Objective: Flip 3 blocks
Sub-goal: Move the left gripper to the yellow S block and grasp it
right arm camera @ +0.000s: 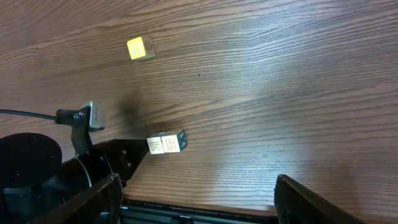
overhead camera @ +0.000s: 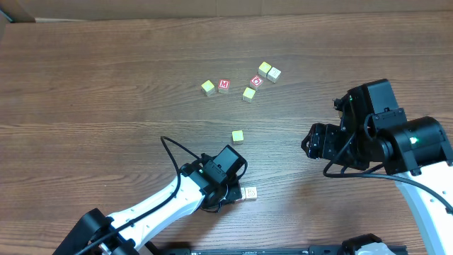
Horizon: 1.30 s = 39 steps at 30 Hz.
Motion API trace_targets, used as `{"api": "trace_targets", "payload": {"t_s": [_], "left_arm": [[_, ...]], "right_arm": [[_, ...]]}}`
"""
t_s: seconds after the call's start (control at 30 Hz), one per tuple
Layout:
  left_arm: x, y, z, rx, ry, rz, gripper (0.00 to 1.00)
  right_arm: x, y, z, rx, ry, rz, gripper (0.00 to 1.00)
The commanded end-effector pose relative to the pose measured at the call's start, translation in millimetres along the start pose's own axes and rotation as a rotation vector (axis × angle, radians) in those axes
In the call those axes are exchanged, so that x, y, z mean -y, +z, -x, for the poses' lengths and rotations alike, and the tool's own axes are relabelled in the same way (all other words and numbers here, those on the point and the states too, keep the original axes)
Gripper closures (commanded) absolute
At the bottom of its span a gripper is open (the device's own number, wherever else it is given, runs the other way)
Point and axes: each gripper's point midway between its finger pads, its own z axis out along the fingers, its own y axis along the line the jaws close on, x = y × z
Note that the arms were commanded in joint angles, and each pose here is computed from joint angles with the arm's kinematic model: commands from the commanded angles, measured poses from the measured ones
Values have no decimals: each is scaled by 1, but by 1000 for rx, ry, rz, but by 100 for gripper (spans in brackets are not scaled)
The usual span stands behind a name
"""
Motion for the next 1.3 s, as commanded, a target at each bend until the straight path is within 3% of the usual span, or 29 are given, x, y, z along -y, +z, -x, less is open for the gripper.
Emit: {"api": "trace_targets", "payload": {"t_s": [0.0, 0.2, 0.47, 0.53, 0.6, 0.7, 0.8, 0.97, 1.27], "left_arm": [[-2, 2, -1, 1, -18, 13, 96], [-8, 1, 5, 29, 11, 40, 96], [-5, -5, 21, 56, 104, 28, 85], [3, -14, 36, 96, 156, 14, 76], [16, -25, 52, 141, 222, -11, 58], [35, -47, 78, 208, 316, -51, 45], [45, -64, 101, 257, 356, -66, 39], [48, -63, 129, 266, 329, -53, 35], [64, -1, 143, 112, 361, -22, 36]], "right_arm": [[-3, -5, 3, 16, -6, 8, 21], [-3, -5, 3, 15, -6, 7, 21], [-3, -5, 4, 16, -7, 7, 21], [-3, -5, 4, 16, -10, 7, 21], [-3, -5, 4, 16, -10, 7, 21], [-3, -5, 4, 19, -10, 9, 17], [-4, -5, 6, 25, -12, 12, 16], [-4, -5, 7, 30, -14, 15, 16], [-5, -5, 8, 33, -15, 16, 16]]}}
